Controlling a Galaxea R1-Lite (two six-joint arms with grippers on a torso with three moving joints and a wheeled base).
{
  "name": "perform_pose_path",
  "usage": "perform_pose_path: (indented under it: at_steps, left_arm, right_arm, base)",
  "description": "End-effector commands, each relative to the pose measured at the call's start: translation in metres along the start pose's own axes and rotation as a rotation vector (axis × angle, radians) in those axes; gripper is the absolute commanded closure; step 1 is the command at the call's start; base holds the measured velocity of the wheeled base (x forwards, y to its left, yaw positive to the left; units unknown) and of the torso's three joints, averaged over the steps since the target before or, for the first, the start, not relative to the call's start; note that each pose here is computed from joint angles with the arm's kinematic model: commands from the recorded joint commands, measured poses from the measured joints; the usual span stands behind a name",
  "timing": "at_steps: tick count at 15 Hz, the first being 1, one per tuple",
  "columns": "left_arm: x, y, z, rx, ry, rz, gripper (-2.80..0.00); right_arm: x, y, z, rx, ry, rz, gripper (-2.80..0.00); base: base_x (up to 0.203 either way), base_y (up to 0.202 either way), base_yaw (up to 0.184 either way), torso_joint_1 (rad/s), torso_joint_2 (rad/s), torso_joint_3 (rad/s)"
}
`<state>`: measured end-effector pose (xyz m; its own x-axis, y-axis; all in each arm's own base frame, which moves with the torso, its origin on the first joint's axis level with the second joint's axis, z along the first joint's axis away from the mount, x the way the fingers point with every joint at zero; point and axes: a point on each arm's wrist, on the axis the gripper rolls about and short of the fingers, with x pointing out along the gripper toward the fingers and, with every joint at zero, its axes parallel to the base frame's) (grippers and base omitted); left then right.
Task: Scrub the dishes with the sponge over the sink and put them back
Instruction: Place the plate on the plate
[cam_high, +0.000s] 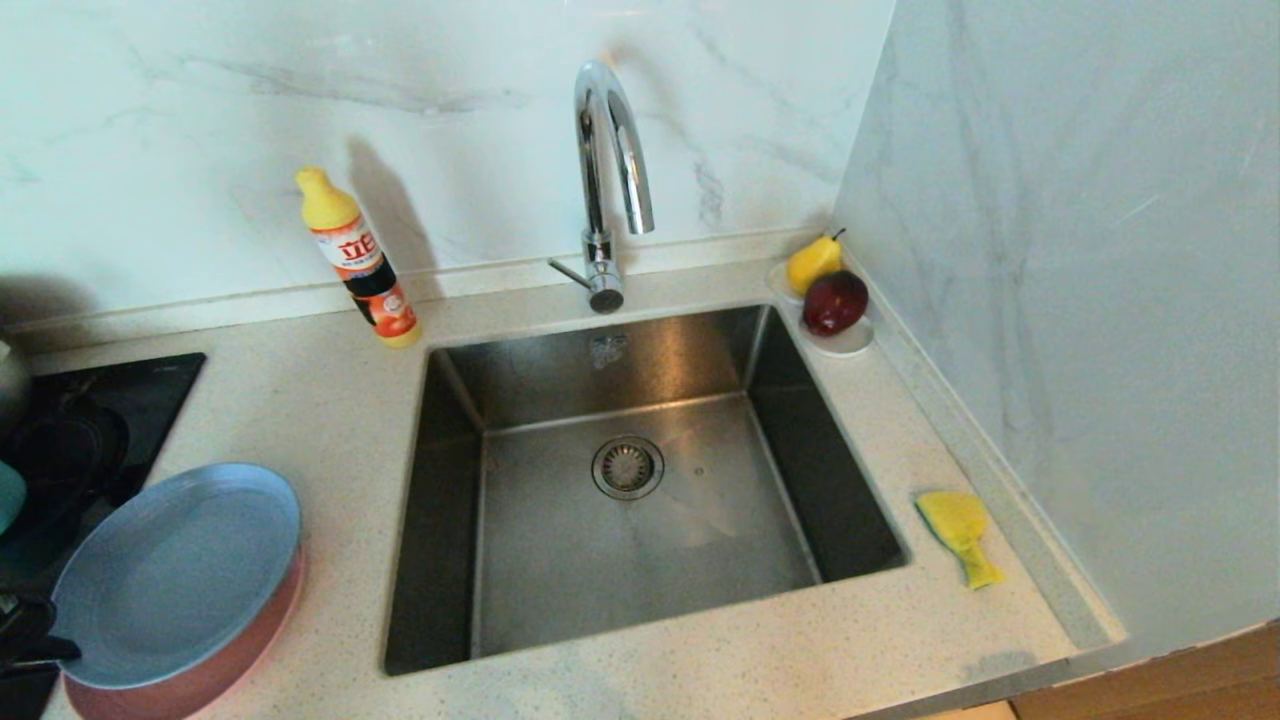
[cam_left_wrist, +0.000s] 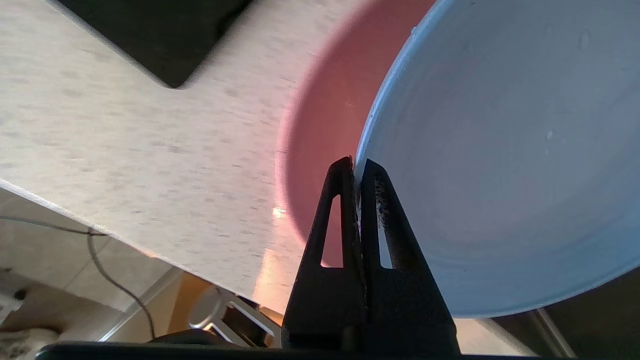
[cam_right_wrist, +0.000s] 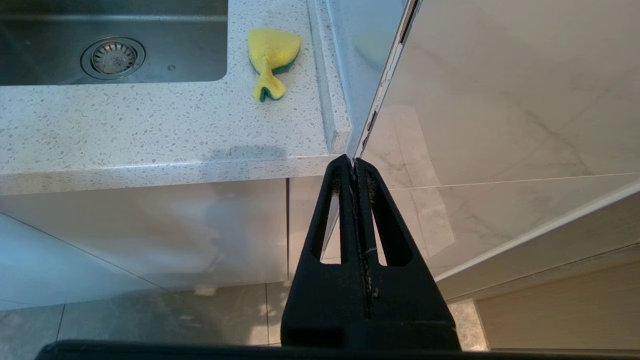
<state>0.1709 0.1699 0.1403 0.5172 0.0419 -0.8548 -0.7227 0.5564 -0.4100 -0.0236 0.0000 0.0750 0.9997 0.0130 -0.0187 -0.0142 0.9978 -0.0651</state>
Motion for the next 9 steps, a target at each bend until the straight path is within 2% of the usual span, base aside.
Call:
perform_pose_path:
  at_steps: [1,9]
  left_arm:
    - [0.002,0.005,0.001,-0.021,0.004,0.011,0.00]
    - [0.016,0.017,-0.004,-0.019,0.037,0.018,0.00]
  right_arm:
    - [0.000,0.000,0.000,-0.001,0.000,0.001,0.00]
    - [0.000,0.000,0.000,-0.001,0.000,0.001,0.00]
  base:
    - [0.000,0.000,0.000,0.000,0.00,0.000]
    - [0.000,0.000,0.000,0.000,0.00,0.000]
